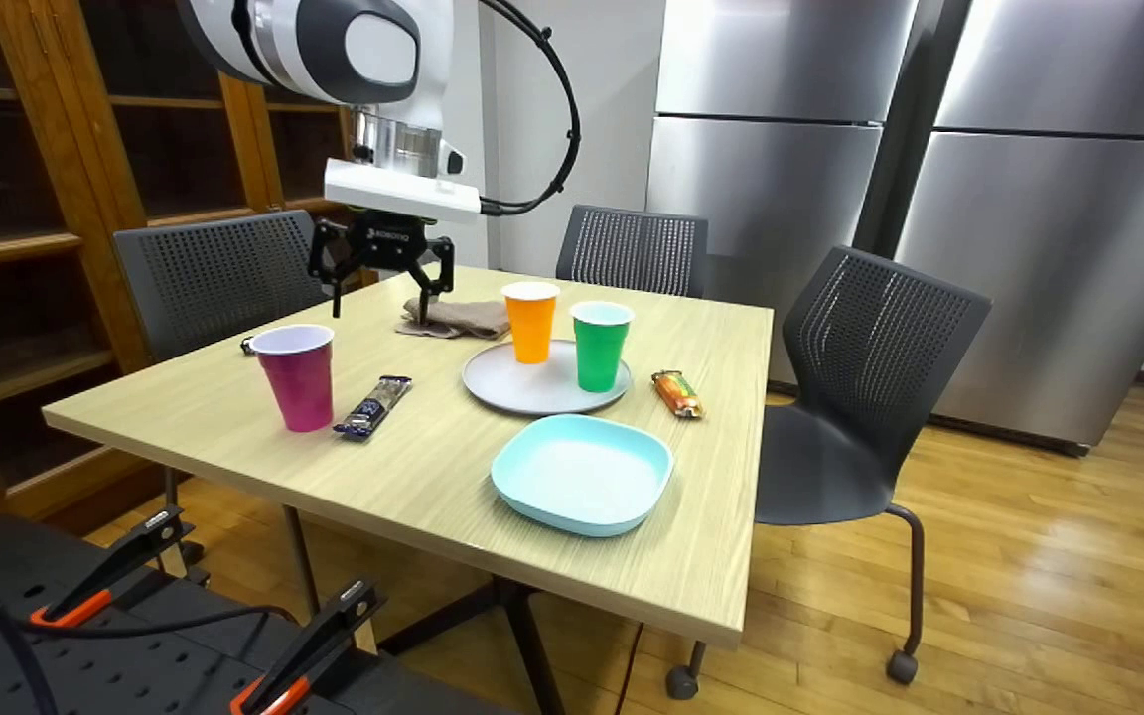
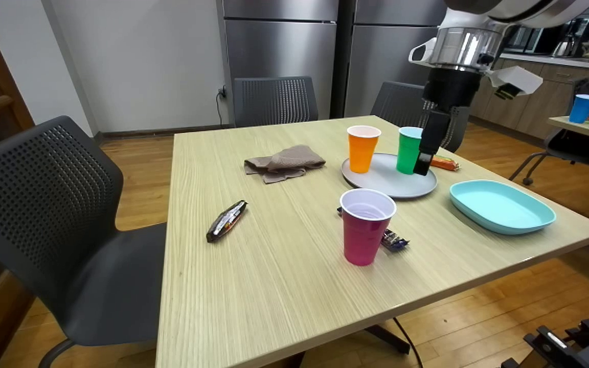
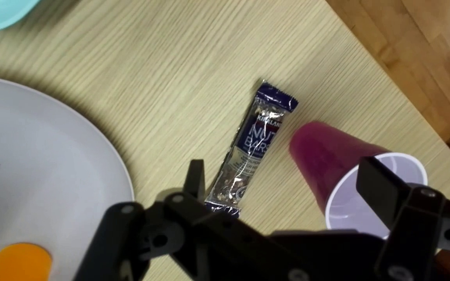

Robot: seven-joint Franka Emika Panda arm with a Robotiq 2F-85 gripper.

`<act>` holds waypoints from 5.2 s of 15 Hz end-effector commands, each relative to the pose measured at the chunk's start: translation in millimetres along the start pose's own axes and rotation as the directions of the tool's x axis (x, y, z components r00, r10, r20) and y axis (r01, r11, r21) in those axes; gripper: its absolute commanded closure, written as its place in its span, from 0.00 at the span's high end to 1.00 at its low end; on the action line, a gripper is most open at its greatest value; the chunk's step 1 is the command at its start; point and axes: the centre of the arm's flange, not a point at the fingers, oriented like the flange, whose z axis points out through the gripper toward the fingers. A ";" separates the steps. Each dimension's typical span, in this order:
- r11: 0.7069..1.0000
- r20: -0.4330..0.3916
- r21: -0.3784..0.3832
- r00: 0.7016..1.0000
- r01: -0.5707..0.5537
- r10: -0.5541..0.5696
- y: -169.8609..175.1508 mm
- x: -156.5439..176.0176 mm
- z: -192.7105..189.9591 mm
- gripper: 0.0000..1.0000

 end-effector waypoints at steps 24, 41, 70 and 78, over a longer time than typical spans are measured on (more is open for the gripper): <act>0.992 -0.047 0.038 0.992 0.118 -0.116 -47.6 25.1 18.0 1.00; 0.997 -0.075 0.025 0.995 0.067 -0.065 -29.6 78.9 62.4 1.00; 1.000 -0.186 0.014 0.982 0.018 -0.015 -35.0 71.8 8.9 0.01; 0.949 -0.371 0.083 0.874 -0.305 0.313 31.2 51.0 -47.9 0.01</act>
